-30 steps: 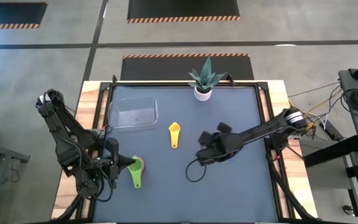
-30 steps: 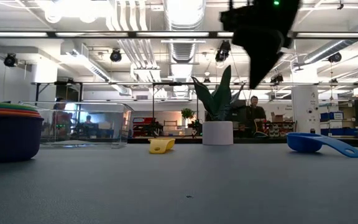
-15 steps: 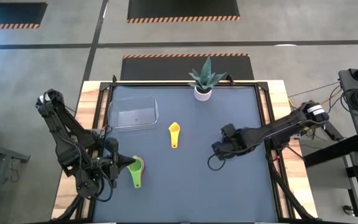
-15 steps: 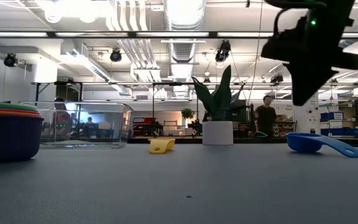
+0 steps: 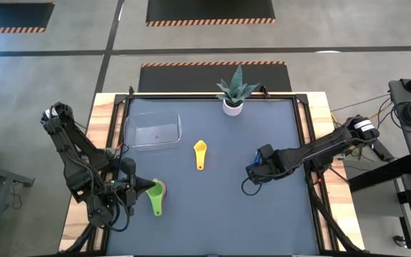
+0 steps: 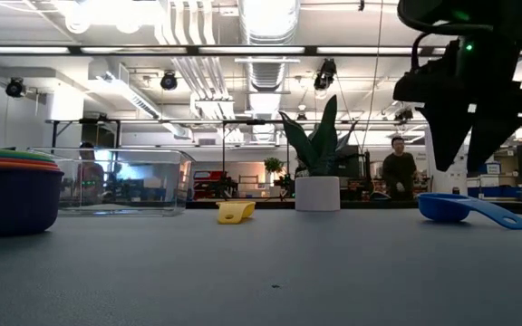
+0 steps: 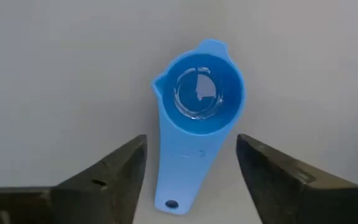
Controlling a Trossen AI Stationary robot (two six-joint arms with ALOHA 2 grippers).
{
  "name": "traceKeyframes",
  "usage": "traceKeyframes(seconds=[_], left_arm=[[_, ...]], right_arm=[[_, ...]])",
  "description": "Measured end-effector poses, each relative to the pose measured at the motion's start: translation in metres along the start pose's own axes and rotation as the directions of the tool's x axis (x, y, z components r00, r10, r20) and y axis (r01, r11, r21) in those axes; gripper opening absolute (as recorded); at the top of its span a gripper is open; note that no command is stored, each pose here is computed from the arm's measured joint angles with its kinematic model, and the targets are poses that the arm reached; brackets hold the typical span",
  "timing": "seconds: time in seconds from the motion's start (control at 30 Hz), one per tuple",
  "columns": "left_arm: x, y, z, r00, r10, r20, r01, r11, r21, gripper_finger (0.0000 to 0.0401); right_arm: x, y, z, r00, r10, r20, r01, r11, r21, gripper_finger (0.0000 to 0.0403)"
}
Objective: Nest measuring cups in basket
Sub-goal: Stack the blue measuring cup on top of the green measuring cup
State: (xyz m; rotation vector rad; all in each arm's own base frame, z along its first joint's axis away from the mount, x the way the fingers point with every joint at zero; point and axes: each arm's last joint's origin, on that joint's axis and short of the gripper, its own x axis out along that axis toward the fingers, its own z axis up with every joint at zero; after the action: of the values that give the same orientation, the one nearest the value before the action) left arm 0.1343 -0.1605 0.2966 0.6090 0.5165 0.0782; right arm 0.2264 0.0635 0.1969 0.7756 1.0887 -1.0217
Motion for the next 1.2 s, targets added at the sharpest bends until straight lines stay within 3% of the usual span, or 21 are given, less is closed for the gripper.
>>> traceKeyframes(seconds=[0.17,0.47,0.97,1.2], left_arm=[[0.0,0.0,0.0,1.0,0.0,0.0,0.0,1.0,0.0,0.0],[0.0,0.0,0.0,1.0,0.002,0.0,-0.002,1.0,0.0,0.0],[0.0,0.0,0.0,1.0,0.001,0.0,-0.001,1.0,0.0,0.0],[0.0,0.0,0.0,1.0,0.001,0.0,-0.001,1.0,0.0,0.0]], right_arm=[[0.012,0.003,-0.006,1.0,-0.02,-0.016,0.02,1.0,-0.003,0.027],[0.029,0.006,-0.015,0.998,-0.062,-0.024,0.062,0.998,0.011,0.0295],[0.054,0.015,-0.022,0.992,-0.126,-0.012,0.126,0.991,-0.045,0.0291],[0.052,0.015,-0.022,0.994,-0.111,-0.016,0.111,0.993,-0.029,0.0235]])
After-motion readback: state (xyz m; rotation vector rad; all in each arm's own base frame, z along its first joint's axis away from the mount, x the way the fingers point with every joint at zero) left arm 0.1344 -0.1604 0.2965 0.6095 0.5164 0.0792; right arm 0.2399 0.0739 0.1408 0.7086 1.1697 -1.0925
